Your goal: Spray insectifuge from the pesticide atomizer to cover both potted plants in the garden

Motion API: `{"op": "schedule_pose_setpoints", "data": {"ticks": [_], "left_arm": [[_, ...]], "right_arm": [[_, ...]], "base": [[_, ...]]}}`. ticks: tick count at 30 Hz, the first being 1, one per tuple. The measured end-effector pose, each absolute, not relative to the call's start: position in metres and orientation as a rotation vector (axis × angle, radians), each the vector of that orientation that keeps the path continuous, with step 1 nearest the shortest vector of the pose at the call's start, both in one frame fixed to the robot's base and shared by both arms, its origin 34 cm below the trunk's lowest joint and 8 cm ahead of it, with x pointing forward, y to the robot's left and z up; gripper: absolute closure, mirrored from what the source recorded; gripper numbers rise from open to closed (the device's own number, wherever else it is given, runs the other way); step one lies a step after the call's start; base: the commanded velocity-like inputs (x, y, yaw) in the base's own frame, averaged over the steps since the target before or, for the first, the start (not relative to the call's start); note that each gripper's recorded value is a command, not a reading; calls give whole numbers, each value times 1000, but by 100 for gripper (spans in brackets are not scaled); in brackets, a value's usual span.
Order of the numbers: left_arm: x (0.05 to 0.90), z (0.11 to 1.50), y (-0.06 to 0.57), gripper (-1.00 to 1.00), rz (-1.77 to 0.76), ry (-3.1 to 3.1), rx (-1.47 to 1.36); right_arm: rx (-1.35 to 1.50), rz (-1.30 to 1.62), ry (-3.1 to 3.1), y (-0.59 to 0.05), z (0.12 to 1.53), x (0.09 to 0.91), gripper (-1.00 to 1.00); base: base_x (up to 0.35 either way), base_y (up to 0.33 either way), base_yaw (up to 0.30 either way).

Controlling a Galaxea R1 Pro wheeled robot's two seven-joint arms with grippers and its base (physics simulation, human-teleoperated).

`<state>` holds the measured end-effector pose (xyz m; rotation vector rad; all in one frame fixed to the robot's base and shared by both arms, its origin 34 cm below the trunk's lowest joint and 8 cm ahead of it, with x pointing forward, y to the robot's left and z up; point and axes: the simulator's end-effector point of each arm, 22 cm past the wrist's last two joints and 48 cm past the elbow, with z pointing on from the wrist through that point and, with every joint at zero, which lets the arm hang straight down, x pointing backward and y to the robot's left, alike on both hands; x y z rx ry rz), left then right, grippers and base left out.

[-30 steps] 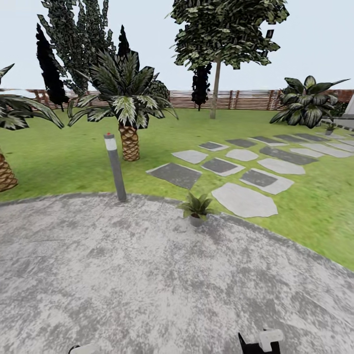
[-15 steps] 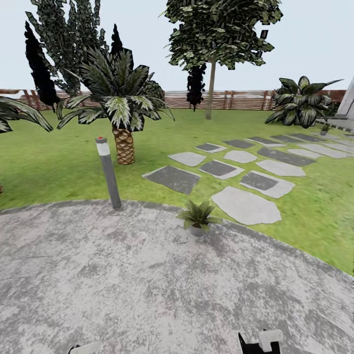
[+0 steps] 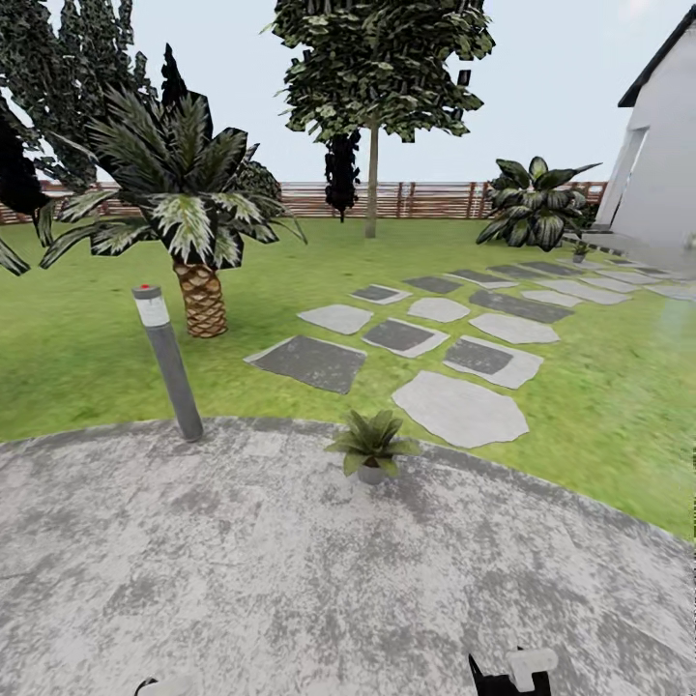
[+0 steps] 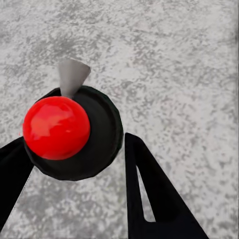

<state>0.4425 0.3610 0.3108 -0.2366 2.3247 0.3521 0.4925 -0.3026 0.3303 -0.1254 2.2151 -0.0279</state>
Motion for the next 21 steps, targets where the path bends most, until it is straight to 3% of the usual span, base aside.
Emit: {"op": "schedule_pose_setpoints", "data": {"ticks": [5,21], "left_arm": [[443,312,361,100,352,2322,-237],[444,312,361,100,351,2322,-235]], "right_arm": [[-123,-30,2213,-303,331,493,-100],[-118,-28,2210,-301,332,494,-100]], "base": [[243,238,-139],[243,238,-18]]}}
